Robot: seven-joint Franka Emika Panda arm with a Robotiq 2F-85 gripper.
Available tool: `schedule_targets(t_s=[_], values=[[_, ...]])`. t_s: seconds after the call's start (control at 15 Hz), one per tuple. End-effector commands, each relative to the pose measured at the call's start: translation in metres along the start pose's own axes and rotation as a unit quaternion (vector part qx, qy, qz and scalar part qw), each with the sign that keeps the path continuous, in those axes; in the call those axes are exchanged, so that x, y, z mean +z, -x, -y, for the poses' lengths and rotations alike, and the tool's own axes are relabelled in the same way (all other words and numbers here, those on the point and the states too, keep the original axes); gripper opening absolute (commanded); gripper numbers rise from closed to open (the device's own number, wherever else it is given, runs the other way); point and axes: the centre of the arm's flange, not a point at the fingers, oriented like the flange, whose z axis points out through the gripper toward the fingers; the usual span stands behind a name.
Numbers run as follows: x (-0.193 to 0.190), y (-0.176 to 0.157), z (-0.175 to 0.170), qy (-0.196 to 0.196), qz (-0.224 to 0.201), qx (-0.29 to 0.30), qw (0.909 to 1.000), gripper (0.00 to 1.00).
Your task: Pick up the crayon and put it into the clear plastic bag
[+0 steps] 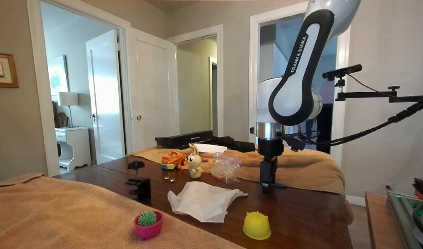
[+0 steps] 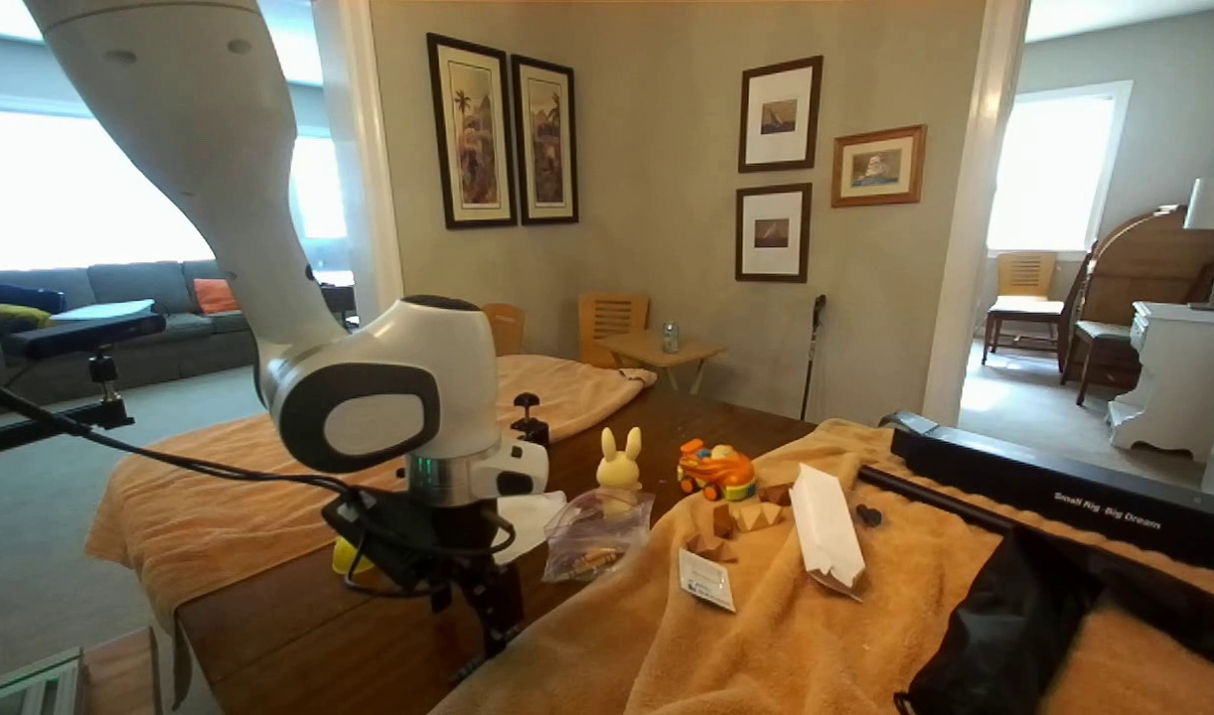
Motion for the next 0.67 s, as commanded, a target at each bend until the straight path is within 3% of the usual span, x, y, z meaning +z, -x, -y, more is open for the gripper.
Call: schedule_targets(t_s=[0.0,0.6], values=[[0.0038,-0.0039,-0.0004,-0.011,0.0,-0.003,0.9999,1.0],[0.0011,-0.0051,0.0049,-0.011,-0.001,-0.007,0.9999,1.0]])
